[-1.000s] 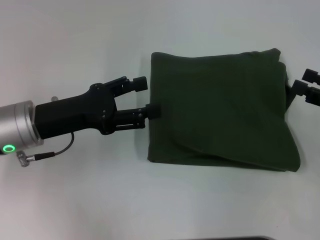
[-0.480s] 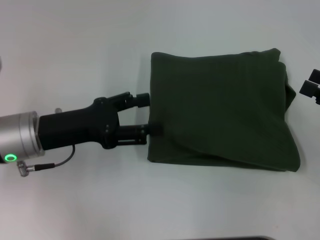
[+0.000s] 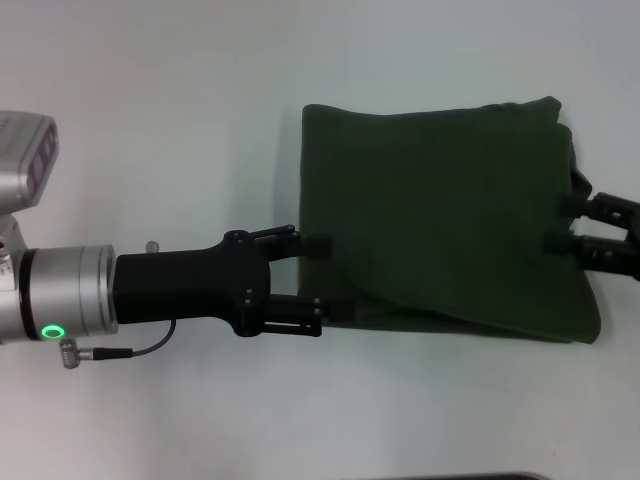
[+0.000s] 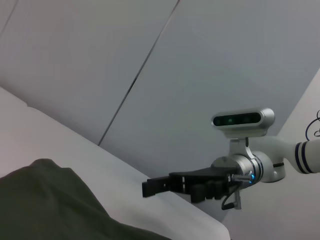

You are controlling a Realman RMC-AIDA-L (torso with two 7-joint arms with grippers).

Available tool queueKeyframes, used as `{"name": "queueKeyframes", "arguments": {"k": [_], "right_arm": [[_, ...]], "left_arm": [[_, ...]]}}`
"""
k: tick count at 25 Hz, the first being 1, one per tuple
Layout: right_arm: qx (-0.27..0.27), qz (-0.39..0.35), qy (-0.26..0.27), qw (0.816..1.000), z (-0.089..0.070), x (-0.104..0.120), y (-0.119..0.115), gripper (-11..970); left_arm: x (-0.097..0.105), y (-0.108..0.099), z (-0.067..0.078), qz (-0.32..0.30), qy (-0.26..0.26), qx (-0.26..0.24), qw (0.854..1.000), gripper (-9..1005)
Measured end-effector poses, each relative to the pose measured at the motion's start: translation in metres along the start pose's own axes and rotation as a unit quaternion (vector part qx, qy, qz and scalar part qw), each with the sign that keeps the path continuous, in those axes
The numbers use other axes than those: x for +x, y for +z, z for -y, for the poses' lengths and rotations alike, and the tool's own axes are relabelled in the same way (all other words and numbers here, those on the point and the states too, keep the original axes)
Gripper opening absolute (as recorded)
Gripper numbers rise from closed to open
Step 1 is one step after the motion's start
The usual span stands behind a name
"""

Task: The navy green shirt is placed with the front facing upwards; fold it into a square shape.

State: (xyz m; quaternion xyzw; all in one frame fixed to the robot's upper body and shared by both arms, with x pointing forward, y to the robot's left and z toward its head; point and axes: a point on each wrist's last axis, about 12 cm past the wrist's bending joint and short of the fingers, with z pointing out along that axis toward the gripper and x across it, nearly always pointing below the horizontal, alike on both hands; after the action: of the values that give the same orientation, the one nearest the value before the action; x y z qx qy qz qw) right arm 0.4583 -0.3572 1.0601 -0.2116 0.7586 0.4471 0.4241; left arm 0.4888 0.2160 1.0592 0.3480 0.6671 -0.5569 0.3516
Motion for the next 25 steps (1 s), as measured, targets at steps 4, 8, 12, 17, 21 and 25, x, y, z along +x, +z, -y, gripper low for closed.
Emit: {"name": "queueKeyframes", "arguments": {"k": [4,8,12,17,21,25], "right_arm": [[-0.016,-0.011,-0.01,1.0,-0.002,0.002,0.009,940],[-0.029,-0.029,-0.016,0.999,-0.004,0.003,0.023,940],[-0.04,-0.037,-0.032,0.998,-0.005,0.003,0.037,940],[-0.045,-0.041,-0.042,0.997,-0.004,-0.001,0.046,940],[-0.046,-0.042,-0.044,0.997,-0.004,-0.002,0.047,940],[-0.045,-0.04,-0.044,0.997,-0.004,-0.002,0.047,940]], "left_arm": [[0.0,0.0,0.0,-0.001,0.001,0.0,1.0,934],[-0.001,-0.001,-0.001,-0.002,0.001,-0.001,1.0,934],[-0.001,-0.001,-0.001,-0.001,-0.002,-0.002,1.0,934],[-0.003,-0.001,-0.002,-0.002,-0.006,-0.001,1.0,934],[-0.003,-0.001,-0.002,-0.004,-0.008,-0.001,1.0,934],[-0.003,-0.001,-0.002,-0.003,-0.008,-0.001,1.0,934]]}}
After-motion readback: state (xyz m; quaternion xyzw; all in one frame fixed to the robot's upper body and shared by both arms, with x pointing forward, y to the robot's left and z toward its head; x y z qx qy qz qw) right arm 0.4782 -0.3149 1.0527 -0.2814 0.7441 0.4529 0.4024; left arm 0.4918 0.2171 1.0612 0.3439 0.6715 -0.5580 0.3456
